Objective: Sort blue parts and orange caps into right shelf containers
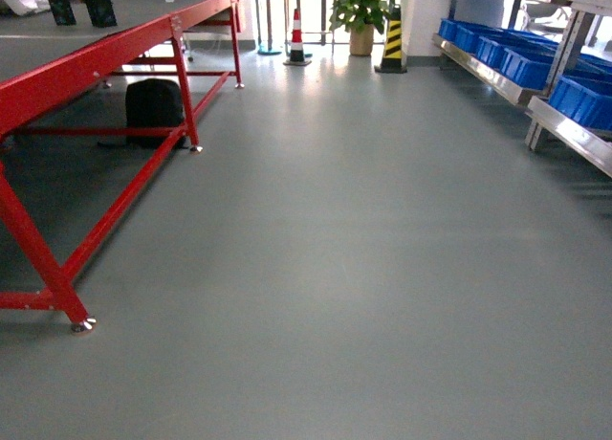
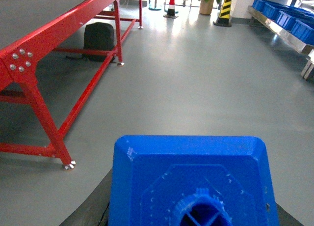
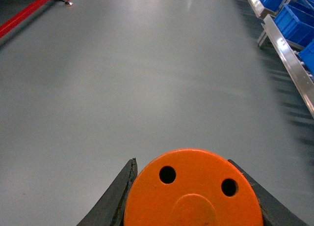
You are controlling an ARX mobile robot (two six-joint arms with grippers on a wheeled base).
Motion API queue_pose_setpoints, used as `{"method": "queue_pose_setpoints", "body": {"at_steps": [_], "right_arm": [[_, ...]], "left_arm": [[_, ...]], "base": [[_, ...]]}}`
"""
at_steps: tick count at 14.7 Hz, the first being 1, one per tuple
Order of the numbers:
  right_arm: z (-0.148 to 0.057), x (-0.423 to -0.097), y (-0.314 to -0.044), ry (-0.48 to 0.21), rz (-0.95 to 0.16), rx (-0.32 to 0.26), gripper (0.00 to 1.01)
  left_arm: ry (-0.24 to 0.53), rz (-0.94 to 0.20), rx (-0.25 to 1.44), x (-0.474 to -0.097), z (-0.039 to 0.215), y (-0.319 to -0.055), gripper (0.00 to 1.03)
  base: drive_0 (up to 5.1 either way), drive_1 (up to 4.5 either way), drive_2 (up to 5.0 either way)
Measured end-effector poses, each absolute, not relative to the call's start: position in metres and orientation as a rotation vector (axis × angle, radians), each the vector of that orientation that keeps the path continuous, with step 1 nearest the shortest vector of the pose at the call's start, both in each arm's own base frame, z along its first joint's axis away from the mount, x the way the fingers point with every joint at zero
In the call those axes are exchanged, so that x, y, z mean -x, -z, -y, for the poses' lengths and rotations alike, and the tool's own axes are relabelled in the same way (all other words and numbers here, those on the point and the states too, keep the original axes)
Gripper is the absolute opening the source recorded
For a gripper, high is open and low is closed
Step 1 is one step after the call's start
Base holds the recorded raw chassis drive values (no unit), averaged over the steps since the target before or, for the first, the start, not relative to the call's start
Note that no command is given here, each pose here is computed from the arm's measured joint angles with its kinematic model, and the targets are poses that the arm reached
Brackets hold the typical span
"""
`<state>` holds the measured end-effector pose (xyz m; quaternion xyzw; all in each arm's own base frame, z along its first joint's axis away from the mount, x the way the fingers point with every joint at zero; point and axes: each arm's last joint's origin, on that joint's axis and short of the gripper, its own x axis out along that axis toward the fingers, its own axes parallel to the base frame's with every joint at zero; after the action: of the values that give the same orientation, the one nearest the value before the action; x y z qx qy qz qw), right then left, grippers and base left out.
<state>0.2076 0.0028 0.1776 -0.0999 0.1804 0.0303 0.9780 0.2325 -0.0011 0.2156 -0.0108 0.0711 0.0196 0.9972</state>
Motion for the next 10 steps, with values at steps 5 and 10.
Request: {"method": "queue_pose_setpoints", "body": {"at_steps": [5,10], "right_arm": [[-0.0016,-0.2076,-0.1776,-0.052,-0.364,0.201,0.44],[-0.0016,-0.2076,-0.1778,-0.053,-0.362,0.201,0.44]], "left_arm": [[-0.034,-0.144,0.021,-0.2325,0.0016,-0.2156,0.44],[-0.039,-0.139,0.021,-0.2323,0.0011,-0.2162,0.44]], "base": [[0.0,0.84,-0.8],[-0.2,4.0,-4.3]]}}
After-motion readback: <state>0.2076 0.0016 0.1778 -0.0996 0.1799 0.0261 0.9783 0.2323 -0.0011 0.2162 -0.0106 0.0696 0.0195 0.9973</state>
